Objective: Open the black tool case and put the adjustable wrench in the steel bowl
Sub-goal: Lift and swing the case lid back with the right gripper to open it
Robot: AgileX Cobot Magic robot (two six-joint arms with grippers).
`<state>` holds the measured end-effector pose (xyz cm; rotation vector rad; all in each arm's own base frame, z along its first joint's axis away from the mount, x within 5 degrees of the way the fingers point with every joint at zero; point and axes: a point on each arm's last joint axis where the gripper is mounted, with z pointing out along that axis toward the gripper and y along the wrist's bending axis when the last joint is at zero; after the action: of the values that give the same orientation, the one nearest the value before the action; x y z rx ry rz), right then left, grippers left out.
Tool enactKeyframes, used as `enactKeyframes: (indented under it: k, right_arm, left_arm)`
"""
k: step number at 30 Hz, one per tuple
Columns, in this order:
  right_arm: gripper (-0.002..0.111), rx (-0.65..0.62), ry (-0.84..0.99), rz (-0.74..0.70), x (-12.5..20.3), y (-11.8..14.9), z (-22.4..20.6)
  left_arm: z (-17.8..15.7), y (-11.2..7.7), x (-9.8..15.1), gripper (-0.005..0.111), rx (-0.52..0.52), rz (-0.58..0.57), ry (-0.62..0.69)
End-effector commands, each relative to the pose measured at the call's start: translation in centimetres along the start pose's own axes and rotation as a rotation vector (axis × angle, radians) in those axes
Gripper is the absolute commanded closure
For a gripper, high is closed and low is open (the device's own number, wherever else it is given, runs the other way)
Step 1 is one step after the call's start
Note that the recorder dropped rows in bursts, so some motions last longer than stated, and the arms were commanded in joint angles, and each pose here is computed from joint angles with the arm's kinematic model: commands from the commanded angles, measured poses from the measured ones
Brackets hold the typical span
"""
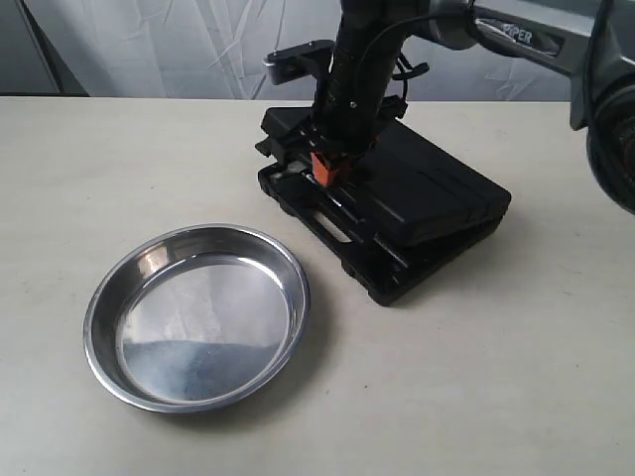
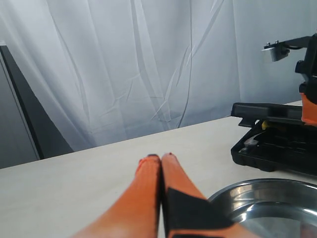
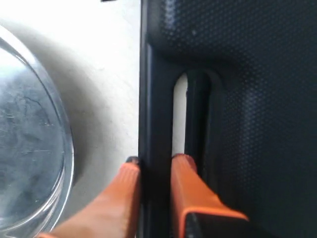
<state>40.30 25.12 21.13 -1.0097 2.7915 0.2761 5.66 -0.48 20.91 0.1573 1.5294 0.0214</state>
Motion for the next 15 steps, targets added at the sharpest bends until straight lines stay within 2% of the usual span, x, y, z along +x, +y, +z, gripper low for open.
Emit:
enactKeyframes:
  k: [1,4,10,15]
  right_arm:
    - [0.109,0.035,-0.084,-0.020,0.0,0.3,-4.4]
    - [0.109,0.187,-0.122,-0.002,0.6,-0.7,-7.5]
    - [0.109,0.385,-0.170,0.118,1.7,-4.0,-11.1]
    - [0.109,0.429,-0.203,0.206,3.1,-7.0,-13.6]
  left_arm:
    - [0.0,0.0,0.0,0.107,0.006,0.001,-0.005]
    - [0.0,0.0,0.0,0.107,0.006,0.001,-0.005]
    - [0.0,0.0,0.0,0.107,0.006,0.001,-0.005]
    - [0.0,0.0,0.0,0.107,0.006,0.001,-0.005]
